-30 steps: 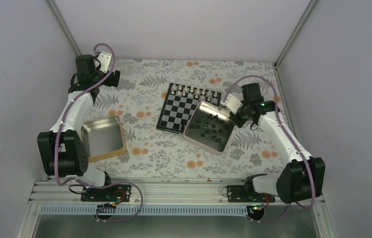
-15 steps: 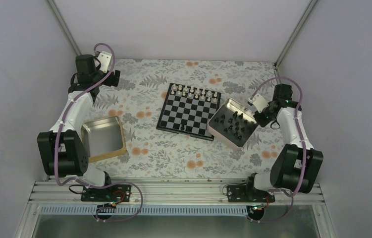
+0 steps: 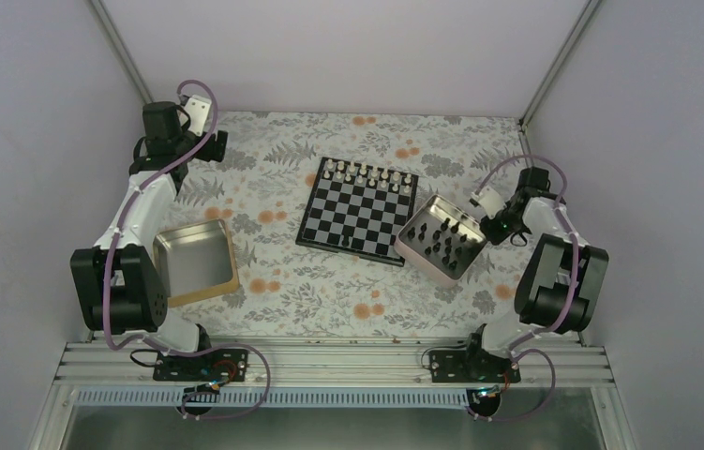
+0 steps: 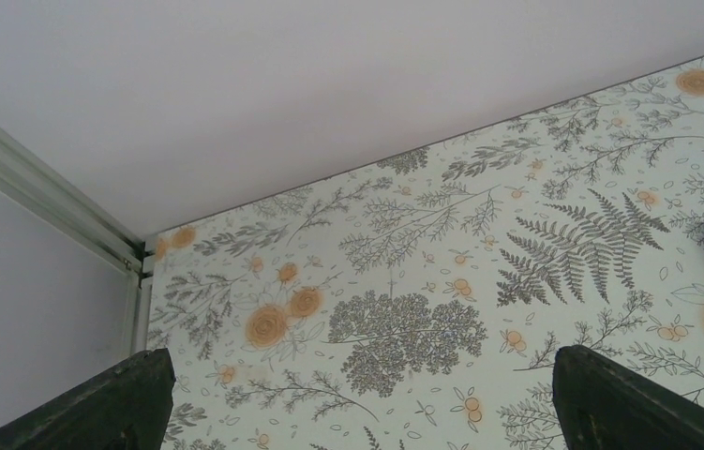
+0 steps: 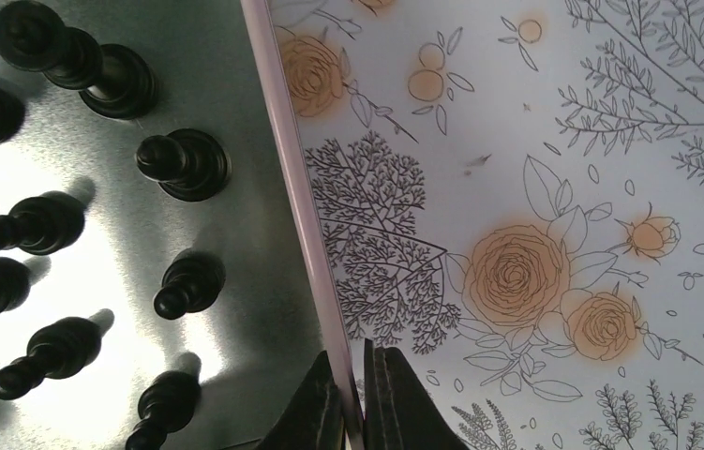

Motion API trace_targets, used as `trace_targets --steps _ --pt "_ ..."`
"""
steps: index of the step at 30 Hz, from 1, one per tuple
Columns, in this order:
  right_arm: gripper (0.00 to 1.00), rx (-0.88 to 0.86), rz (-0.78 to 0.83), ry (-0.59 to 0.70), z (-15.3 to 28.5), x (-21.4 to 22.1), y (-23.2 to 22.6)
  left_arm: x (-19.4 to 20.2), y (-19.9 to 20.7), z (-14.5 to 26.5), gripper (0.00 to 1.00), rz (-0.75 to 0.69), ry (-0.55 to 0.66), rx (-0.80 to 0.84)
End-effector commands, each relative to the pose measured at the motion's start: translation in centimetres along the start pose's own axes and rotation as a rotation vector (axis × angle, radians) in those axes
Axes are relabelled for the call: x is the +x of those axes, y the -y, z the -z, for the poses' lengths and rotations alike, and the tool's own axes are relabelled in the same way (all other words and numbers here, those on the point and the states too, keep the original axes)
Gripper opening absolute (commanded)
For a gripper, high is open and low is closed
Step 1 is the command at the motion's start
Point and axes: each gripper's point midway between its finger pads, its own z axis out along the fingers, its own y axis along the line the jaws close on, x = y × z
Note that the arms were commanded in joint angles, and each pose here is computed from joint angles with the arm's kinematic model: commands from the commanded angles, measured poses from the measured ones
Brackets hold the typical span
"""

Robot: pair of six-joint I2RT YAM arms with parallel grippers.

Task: Set up the chess pieces on the board
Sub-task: Place the storage box at the center of the board.

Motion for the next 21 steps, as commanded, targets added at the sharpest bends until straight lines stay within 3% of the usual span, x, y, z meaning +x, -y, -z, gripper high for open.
trace_targets --steps 1,12,21 --pt "0.04 0.029 -0.004 0.069 0.0 -0.6 1.6 -0.7 -0.3 -0.7 1.00 -0.001 0.020 -0.009" --pt "0.04 0.107 0.074 0.012 0.0 1.7 4.3 -0.6 -0.6 -1.3 1.00 -0.010 0.024 -0.040" --pt "0.04 0.097 0.274 0.004 0.3 1.6 4.1 -0.6 0.0 -1.3 1.00 -0.047 0.052 -0.071"
